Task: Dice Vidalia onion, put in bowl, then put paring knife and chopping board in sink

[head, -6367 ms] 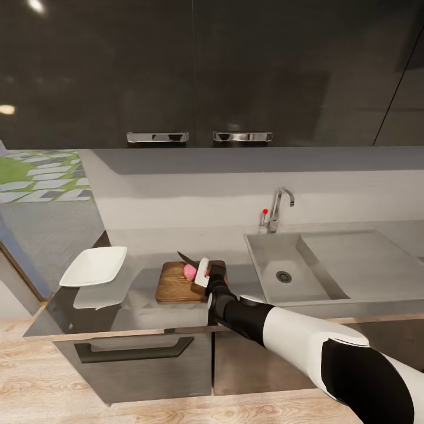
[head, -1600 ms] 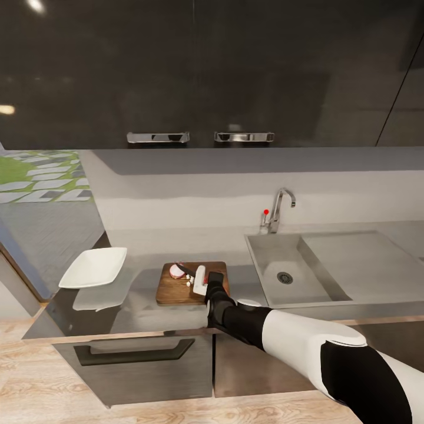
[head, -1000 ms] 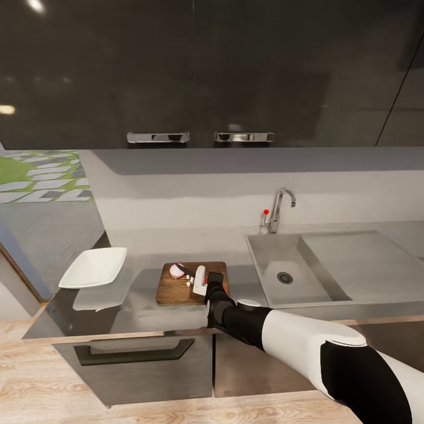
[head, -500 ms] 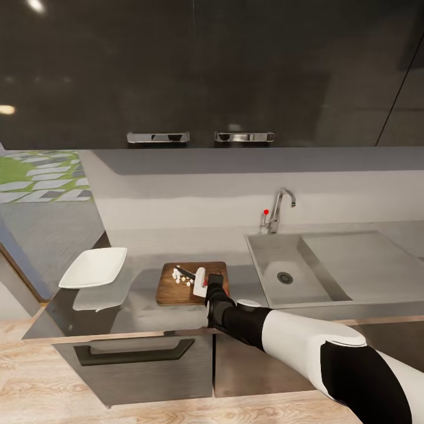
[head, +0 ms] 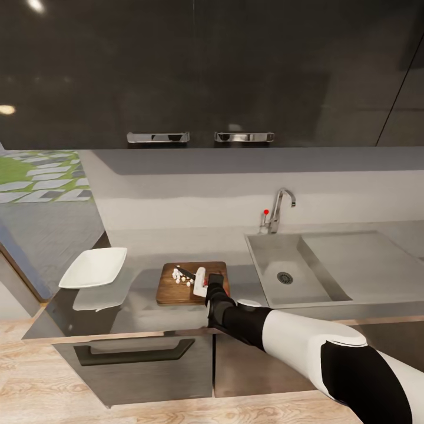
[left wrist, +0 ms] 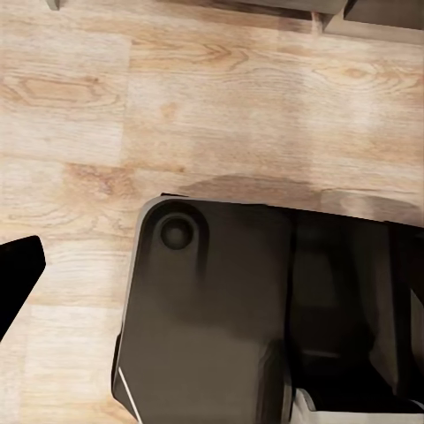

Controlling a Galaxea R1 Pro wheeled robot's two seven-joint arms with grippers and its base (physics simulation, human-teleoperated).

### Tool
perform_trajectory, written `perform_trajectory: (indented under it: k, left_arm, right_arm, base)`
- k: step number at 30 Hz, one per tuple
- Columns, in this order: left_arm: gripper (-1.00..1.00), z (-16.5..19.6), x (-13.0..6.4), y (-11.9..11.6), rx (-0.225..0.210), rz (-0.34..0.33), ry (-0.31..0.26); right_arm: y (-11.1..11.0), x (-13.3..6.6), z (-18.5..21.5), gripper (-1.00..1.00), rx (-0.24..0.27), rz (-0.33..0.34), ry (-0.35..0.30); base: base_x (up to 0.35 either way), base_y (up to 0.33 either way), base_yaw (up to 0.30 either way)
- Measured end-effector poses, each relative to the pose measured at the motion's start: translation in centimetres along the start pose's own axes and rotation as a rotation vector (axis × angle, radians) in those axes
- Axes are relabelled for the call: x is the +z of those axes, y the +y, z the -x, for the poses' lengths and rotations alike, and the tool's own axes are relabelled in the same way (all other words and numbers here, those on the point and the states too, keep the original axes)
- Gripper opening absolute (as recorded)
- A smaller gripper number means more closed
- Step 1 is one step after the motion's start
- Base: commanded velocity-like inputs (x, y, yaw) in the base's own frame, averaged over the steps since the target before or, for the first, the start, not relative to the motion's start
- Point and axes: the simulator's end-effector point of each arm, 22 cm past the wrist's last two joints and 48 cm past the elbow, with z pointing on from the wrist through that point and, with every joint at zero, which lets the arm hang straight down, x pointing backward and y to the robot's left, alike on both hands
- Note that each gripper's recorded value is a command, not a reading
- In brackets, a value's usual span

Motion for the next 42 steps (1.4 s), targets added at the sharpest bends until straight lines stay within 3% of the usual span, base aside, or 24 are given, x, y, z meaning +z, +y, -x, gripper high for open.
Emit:
perform_trajectory:
  k: [14, 16, 21, 23, 31, 35, 42]
  left_arm:
    - [1.00, -0.1, 0.0, 0.0, -0.001, 0.000, 0.002]
    - [1.00, -0.2, 0.0, 0.0, -0.001, 0.000, 0.004]
    - [1.00, -0.3, -0.1, 0.0, -0.001, 0.000, 0.006]
    - [1.00, -0.3, -0.1, 0.0, -0.001, 0.000, 0.006]
    - [1.00, -0.3, -0.1, -0.1, -0.001, 0.000, 0.006]
    - [1.00, -0.3, -0.1, -0.1, -0.001, 0.000, 0.006]
    - [1.00, -0.3, -0.1, -0.1, -0.001, 0.000, 0.007]
  right_arm:
    - [-0.7, -0.1, 0.3, -1.00, 0.037, -0.005, -0.013]
    - [-1.5, 0.0, 0.2, -1.00, 0.092, -0.005, -0.007]
    - [-4.6, 0.2, -0.7, -1.00, 0.286, -0.008, 0.004]
    - [-5.4, 0.1, -0.9, -1.00, 0.328, -0.011, 0.002]
    - [-12.6, -1.9, -1.7, -1.00, 0.551, -0.031, -0.105]
    - [-16.1, -2.7, -4.9, -1.00, 0.689, 0.000, -0.130]
    - [-19.2, -3.5, -11.9, -1.00, 0.869, 0.082, -0.150]
  base:
    - [0.000, 0.000, 0.000]
    - [0.000, 0.000, 0.000]
    - [0.000, 0.000, 0.000]
    - [0.000, 0.000, 0.000]
    - [0.000, 0.000, 0.000]
    - [0.000, 0.000, 0.000]
    - [0.000, 0.000, 0.000]
